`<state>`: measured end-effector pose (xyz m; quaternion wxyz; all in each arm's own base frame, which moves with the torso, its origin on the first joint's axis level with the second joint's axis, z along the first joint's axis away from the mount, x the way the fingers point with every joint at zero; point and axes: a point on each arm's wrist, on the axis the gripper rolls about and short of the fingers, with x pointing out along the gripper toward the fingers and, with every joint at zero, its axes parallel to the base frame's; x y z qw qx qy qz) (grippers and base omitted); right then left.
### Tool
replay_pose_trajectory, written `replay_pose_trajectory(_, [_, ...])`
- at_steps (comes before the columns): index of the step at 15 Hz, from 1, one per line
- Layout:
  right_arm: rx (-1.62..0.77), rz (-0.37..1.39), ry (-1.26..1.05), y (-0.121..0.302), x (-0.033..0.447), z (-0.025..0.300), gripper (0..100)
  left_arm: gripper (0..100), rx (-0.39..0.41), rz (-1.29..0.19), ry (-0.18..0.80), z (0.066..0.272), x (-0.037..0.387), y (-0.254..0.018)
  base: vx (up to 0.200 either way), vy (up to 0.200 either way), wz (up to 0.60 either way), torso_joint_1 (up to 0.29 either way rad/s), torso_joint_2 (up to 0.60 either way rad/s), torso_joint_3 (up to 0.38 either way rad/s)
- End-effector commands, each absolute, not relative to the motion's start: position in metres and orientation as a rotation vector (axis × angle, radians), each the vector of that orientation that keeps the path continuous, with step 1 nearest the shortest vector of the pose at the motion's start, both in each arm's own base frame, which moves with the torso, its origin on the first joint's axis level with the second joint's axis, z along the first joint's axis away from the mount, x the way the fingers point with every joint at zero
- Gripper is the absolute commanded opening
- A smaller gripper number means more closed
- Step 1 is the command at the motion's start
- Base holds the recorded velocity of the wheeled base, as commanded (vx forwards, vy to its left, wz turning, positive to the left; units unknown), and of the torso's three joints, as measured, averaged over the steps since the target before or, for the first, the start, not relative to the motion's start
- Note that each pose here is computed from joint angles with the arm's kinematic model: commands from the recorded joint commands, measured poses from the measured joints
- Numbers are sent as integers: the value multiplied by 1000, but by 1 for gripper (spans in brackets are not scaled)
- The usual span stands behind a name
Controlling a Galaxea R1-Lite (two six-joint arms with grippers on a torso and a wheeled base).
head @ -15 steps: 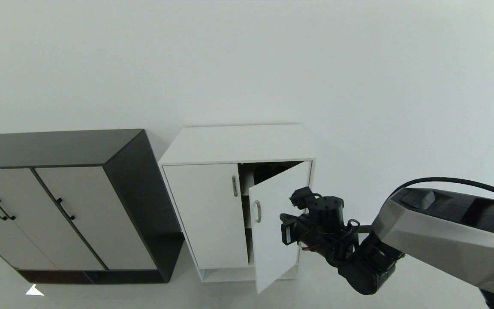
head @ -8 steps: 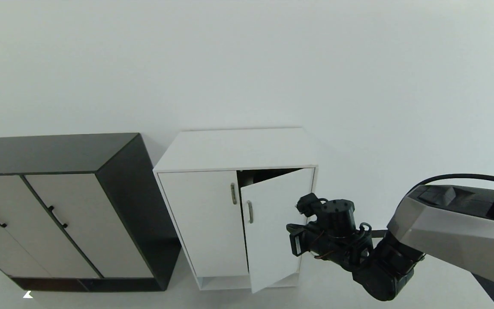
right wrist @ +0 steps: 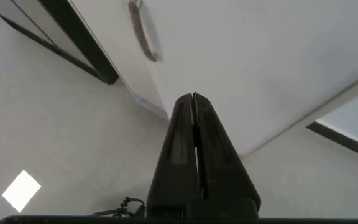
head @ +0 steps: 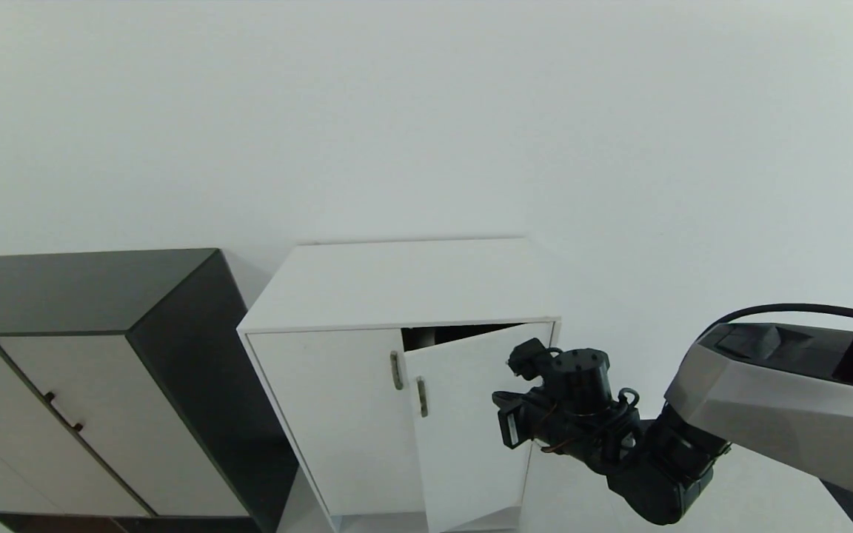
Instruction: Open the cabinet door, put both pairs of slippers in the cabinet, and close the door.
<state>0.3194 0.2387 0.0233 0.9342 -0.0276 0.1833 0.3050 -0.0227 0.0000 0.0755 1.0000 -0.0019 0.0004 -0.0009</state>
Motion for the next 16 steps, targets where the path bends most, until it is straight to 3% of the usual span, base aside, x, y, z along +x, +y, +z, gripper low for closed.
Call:
replay_pose_trajectory(1, [-58,623,382,240,321,19,0,0,-5,-2,2,76,-23,0,0,0,0,0,0,0])
replay_pose_trajectory(16, [-25,562,309,255,386,9,0,0,-6,-2,2,76,-23,0,0,0,0,0,0,0])
